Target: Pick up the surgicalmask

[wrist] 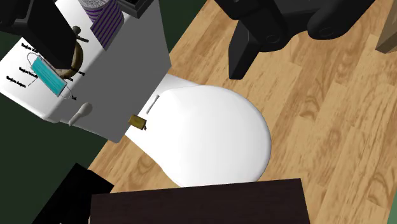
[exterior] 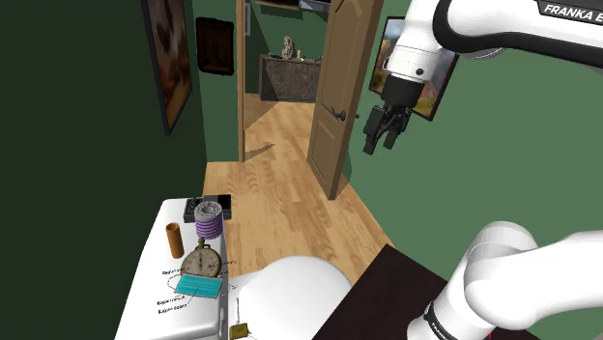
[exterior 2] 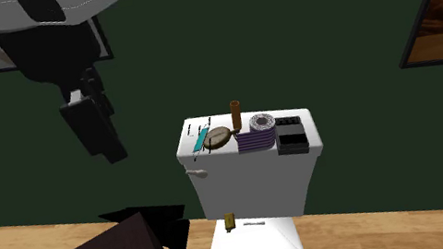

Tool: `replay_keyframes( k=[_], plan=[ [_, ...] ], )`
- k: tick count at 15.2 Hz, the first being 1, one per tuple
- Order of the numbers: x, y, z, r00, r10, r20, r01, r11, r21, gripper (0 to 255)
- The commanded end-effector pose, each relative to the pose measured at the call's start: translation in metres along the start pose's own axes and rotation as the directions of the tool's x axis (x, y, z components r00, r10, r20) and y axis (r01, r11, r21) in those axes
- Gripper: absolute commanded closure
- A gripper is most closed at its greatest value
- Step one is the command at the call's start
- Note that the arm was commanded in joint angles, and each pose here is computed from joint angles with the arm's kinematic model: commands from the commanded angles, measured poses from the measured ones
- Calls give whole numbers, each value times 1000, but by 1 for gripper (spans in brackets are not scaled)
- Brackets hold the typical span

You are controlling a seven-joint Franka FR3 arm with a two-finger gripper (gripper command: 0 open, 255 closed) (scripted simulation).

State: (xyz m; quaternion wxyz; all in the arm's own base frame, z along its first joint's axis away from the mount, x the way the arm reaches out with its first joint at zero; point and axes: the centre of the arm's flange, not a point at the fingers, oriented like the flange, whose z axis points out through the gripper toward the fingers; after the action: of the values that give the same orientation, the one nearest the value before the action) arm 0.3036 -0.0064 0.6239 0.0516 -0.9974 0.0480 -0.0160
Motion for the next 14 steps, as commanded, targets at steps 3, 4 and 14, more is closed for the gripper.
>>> replay_keyframes(
  k=[3,4,14],
  plan=[
    [10,-17,18,1000,-24,-15,24,1000,-10,0],
    [14,-25,27,999,-36,-22,36,999,-15,0],
    [59,-110,117,983,-157,-92,151,986,-70,0]
  ],
)
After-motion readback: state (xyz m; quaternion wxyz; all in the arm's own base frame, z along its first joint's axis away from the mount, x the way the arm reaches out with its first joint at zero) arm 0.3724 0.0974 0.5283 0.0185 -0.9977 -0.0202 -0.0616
